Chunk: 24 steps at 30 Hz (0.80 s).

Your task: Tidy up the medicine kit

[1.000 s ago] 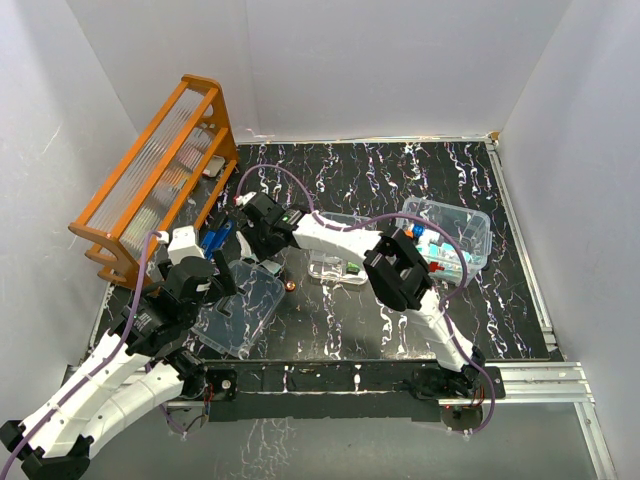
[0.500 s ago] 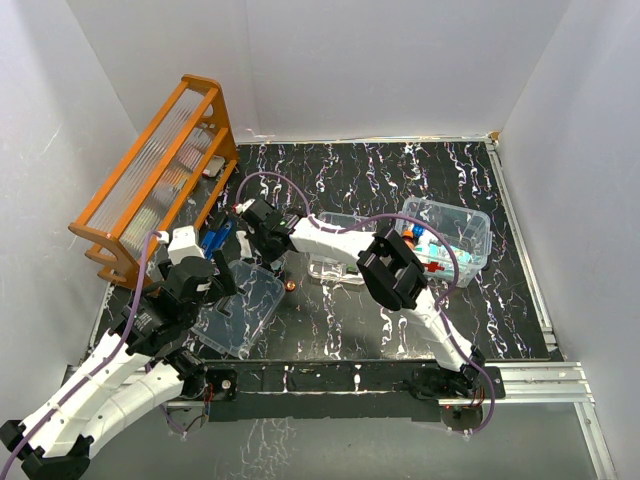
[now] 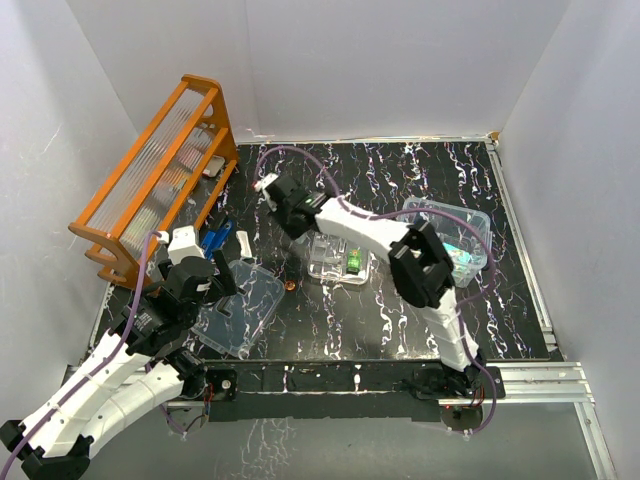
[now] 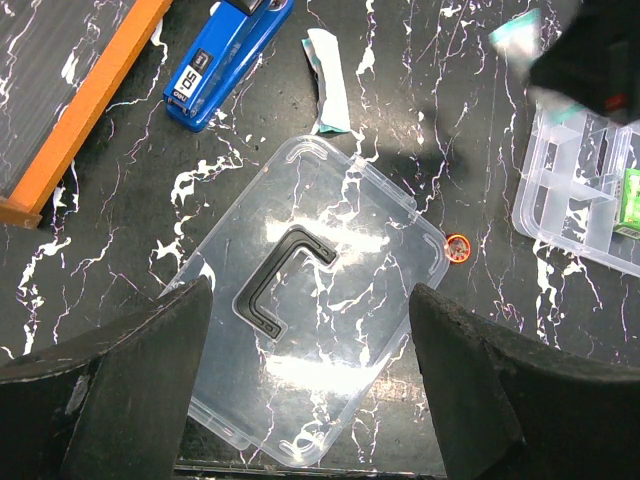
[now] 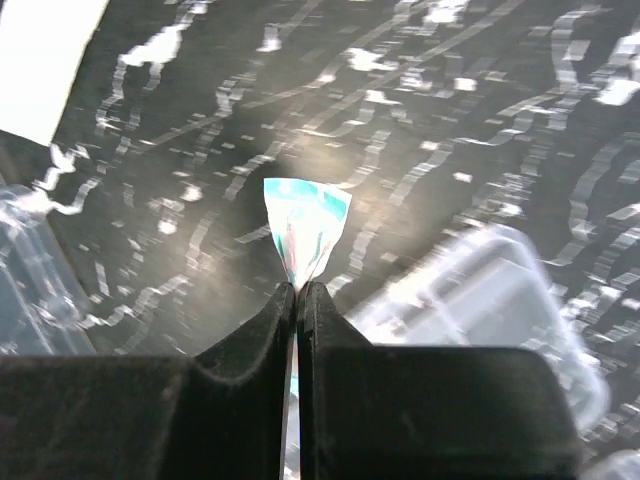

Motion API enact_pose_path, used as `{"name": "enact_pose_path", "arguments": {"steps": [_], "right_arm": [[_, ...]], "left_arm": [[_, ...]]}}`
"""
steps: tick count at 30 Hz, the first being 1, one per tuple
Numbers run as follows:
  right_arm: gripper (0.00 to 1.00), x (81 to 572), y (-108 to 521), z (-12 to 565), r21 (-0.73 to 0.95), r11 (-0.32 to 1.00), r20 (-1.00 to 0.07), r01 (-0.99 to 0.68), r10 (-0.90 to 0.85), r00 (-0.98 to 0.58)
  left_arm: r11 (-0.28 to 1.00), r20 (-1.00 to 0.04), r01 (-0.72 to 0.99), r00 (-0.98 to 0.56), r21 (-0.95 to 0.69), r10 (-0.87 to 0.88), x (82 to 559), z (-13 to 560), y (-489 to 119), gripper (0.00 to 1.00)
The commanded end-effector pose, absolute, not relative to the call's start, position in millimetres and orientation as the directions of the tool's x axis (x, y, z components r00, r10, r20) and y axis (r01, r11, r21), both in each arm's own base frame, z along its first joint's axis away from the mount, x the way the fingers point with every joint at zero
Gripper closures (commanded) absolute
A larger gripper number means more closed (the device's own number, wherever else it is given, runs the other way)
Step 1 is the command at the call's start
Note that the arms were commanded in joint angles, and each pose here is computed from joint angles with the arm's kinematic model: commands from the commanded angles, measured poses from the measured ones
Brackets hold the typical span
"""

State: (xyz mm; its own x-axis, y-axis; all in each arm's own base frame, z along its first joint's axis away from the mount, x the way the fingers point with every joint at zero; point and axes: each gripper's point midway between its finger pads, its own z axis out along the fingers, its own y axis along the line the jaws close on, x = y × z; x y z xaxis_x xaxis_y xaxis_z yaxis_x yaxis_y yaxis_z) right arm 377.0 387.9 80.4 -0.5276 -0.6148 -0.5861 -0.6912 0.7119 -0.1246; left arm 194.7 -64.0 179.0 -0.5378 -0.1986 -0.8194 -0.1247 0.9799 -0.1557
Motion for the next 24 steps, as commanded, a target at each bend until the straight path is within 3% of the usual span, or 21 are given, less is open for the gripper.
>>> {"name": "enact_pose_path", "arguments": {"steps": [1, 11, 24], "right_arm": [[1.00, 403, 341, 142, -0.223, 0.688, -0.637, -0.691, -0.639, -0.431], [1.00, 414, 249, 126, -0.370, 0.585, -0.477, -0.722, -0.786, -0.393], [0.98, 432, 238, 94, -0.419, 0.524, -0.390, -0.741, -0.841, -0.374]], "left_arm": [[0.978, -0.830, -0.133, -0.518, -0.161, -0.207, 197, 187, -62, 0.22], [0.981, -0.823, -0.129, -0.535, -0.146, -0.193, 198, 183, -64, 0.22], [0.981, -0.820, -0.139, -0.541, -0.135, -0.190, 198, 182, -63, 0.22]]}}
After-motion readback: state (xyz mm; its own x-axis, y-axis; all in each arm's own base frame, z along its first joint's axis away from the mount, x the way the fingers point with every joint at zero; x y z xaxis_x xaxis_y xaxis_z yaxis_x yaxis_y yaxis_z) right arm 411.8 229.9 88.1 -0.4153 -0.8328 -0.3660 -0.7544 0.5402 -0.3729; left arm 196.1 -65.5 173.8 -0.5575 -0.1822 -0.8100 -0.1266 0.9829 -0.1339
